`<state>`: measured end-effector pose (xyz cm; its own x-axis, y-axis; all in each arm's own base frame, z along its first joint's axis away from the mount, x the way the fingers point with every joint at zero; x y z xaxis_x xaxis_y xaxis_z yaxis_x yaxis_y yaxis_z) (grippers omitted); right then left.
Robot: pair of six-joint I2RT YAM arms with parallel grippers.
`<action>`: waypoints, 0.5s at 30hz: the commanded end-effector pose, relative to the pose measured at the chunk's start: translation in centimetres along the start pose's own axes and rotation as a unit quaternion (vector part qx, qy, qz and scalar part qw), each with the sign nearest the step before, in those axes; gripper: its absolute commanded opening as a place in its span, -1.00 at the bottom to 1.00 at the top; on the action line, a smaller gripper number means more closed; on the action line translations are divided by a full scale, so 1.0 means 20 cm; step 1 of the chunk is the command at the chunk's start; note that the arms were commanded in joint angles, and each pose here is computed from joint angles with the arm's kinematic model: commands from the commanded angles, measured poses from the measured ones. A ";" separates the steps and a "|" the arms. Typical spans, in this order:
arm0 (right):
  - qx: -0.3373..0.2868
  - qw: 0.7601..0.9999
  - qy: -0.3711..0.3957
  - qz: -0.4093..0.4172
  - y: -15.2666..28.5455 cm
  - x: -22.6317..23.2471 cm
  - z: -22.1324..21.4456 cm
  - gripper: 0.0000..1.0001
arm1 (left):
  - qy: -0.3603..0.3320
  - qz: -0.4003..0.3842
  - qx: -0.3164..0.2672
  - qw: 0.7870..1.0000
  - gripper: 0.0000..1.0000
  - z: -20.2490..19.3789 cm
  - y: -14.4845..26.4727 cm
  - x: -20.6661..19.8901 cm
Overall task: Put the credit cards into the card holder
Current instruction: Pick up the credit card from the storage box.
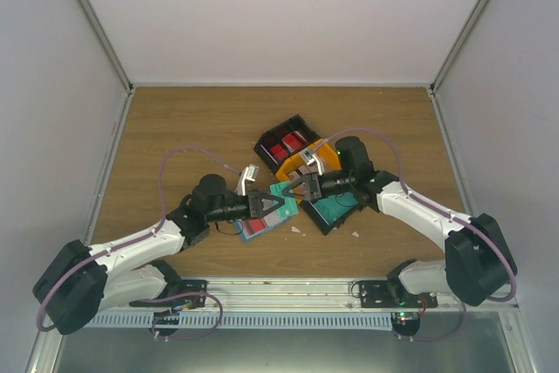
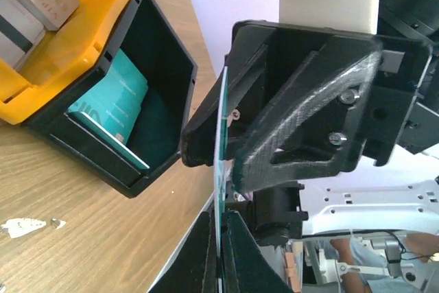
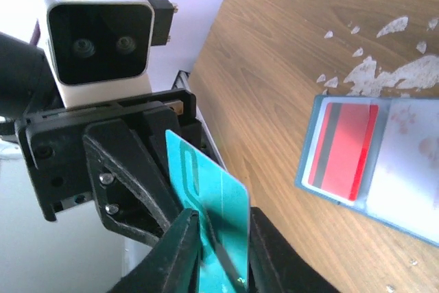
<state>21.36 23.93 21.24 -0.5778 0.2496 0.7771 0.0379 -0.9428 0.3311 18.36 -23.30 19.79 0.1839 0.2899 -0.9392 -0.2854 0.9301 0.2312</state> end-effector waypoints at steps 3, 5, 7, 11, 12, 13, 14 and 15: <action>-0.001 0.998 0.017 -0.052 -0.02 -0.07 0.00 -0.17 | 0.029 0.075 -0.041 0.996 -1.00 0.01 0.04 0.17; 0.006 0.994 0.021 -0.109 -0.02 -0.15 -0.02 -0.11 | 0.051 0.120 -0.061 0.990 -1.00 0.01 0.07 0.25; 0.019 0.983 0.034 -0.179 -0.03 -0.22 -0.03 -0.05 | 0.069 0.165 -0.084 0.980 -1.00 0.02 0.10 0.33; 0.072 0.948 0.070 -0.304 -0.09 -0.32 -0.06 0.05 | 0.096 0.234 -0.125 0.959 -1.00 0.03 0.17 0.47; 0.085 0.939 0.076 -0.323 -0.12 -0.34 -0.07 0.06 | 0.100 0.244 -0.133 0.955 -1.00 0.04 0.19 0.49; 0.097 0.932 0.081 -0.341 -0.14 -0.36 -0.08 0.06 | 0.104 0.250 -0.140 0.952 -1.00 0.04 0.20 0.51; 0.111 0.926 0.087 -0.351 -0.18 -0.37 -0.09 0.07 | 0.109 0.253 -0.145 0.950 -1.00 0.05 0.21 0.52; 0.122 0.921 0.092 -0.358 -0.21 -0.39 -0.10 0.07 | 0.113 0.254 -0.150 0.949 -1.00 0.05 0.22 0.54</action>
<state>23.56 25.45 15.07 -0.6277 0.6379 0.4462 -0.1623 -0.6679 0.7264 19.50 -17.89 12.17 -0.1670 0.5735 -0.8020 -0.4753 0.6659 0.5751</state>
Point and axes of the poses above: each gripper's point midway between its finger pads, its own y axis back along the fingers, its own x axis along the line the jaws close on, z = x × y, the point moved 6 cm from there along y, back along the fingers, and after that the axes turned 8 degrees about y, right-handed, at the moved point
